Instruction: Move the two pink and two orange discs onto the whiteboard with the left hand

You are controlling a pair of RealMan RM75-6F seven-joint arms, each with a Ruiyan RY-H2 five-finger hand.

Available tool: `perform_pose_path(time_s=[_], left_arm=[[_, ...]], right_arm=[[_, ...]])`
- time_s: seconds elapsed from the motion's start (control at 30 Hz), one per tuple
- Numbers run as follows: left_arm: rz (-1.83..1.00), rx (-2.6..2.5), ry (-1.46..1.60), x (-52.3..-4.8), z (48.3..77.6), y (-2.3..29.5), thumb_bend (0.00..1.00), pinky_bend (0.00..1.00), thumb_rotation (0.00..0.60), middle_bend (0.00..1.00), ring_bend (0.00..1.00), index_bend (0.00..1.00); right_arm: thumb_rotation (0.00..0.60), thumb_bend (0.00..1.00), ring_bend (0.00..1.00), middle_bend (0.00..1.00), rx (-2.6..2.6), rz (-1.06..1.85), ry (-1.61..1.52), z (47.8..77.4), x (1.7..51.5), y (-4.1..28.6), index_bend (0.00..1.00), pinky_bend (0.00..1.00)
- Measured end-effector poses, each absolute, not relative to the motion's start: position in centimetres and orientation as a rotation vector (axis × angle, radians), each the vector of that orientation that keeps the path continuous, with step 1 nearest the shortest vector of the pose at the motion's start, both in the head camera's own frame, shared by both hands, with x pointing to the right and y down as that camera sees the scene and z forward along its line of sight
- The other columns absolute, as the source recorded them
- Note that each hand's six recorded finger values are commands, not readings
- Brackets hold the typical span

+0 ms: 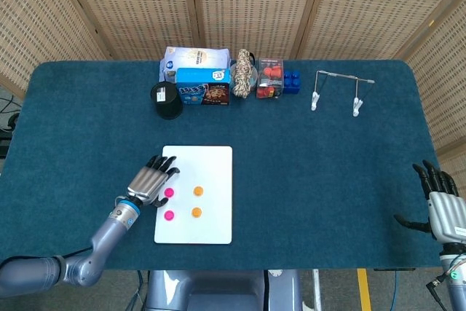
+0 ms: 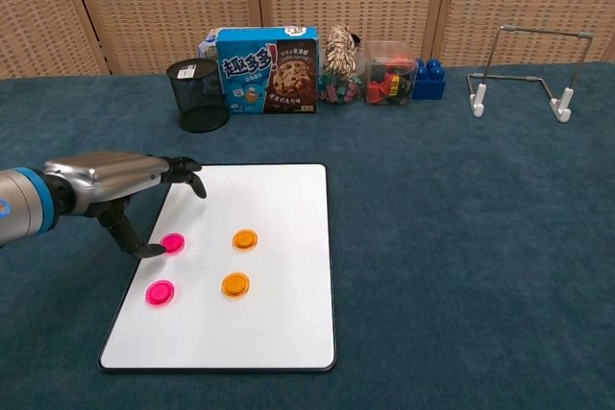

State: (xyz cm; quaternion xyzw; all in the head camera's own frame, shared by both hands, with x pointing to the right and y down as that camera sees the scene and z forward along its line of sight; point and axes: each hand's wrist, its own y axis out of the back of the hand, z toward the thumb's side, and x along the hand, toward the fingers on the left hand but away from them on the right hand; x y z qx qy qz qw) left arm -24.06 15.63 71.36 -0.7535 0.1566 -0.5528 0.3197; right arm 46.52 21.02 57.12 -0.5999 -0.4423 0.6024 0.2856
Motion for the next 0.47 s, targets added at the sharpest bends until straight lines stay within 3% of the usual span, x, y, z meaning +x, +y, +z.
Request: perform_pose_path(time_s=[0.27,0.47], left_arm=[[-1.372,-1.951,0.552,-26.3,66.7,14.2,0.27,0.00,0.600,0.00,0.00,0.09],[-1.380,-1.819,0.721,-32.0,62.4,14.0,0.07,0.00,0.600,0.00,0.00,0.00]], right_arm=[[0.600,0.04,0.00,0.00,-1.603,1.603,-1.182,57.1,46.5,21.0,0.00,0.00],[0.600,0.04,0.00,0.00,-1.591,1.597,-1.181,57.0,46.4,20.9,0.00,0.00]])
